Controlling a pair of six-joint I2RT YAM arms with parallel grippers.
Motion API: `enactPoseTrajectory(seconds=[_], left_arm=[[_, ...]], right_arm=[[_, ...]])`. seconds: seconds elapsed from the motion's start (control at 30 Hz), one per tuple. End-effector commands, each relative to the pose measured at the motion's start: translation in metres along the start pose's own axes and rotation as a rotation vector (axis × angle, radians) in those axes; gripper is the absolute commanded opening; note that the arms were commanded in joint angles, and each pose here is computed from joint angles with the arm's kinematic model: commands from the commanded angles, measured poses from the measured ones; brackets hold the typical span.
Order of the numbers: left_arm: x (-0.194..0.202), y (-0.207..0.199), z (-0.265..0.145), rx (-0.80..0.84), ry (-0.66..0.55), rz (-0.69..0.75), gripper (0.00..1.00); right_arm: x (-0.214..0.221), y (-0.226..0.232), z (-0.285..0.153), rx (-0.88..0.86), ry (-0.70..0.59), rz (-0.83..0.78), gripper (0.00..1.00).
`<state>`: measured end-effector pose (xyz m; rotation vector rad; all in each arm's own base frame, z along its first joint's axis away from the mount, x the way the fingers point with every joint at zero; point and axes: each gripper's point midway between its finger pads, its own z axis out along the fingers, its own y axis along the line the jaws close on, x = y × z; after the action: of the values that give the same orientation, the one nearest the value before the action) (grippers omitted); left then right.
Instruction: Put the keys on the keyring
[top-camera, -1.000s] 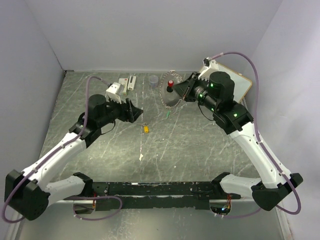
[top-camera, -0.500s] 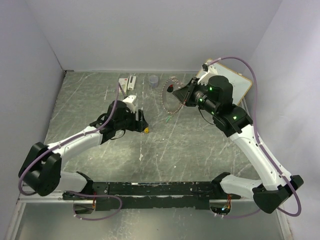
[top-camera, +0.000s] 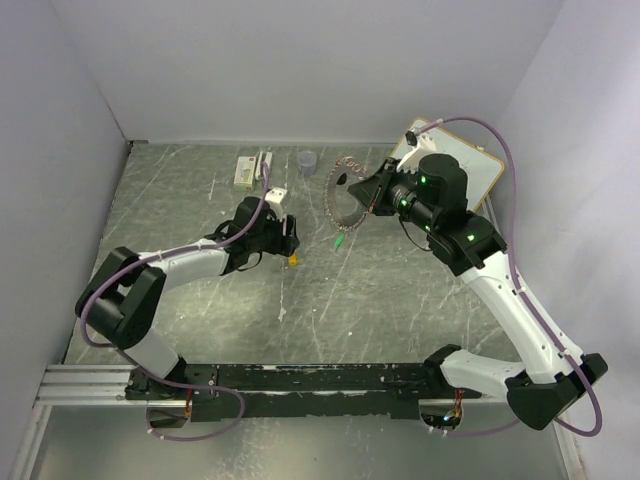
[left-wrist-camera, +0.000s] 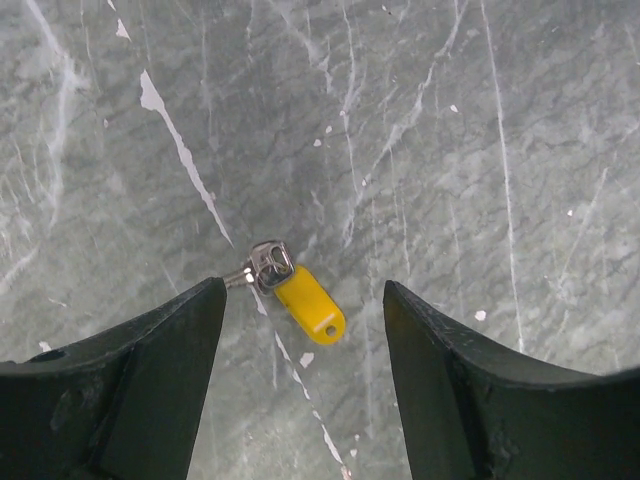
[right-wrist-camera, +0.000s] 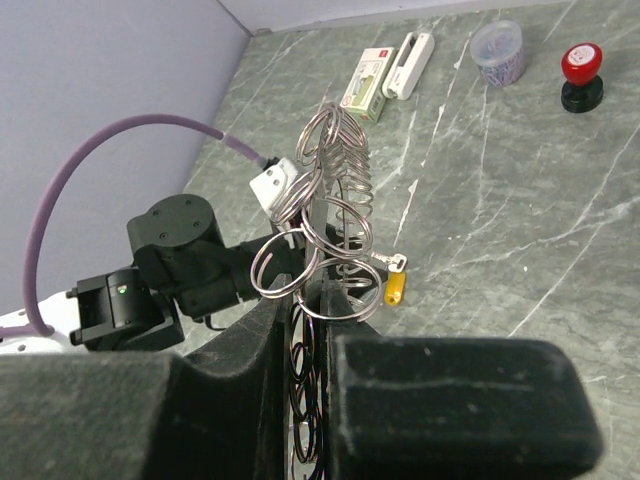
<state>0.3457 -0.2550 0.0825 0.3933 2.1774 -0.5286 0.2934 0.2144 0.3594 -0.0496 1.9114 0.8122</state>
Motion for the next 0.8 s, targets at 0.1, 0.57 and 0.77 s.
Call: enactPoseTrajectory(seconds=[0.1,0.57,0.77], left_arm=[[-0.022,0.000,0.020,-0.007,-0.062,0.077,0.71],[0.000,0.001,0.034,-0.024,-0.001,0.148,0.62],[0.009,0.006,0.039,-0.039,0.019,0.157,0.61]], right_arm=[[-0.012,0.006,-0.006,-0.033,-0.044,-0.019,0.00],[-0.014,0.003,-0.004,-0.033,-0.042,-0.023,0.00],[-0.012,0.001,-0.002,-0.028,-0.036,-0.021,0.00]])
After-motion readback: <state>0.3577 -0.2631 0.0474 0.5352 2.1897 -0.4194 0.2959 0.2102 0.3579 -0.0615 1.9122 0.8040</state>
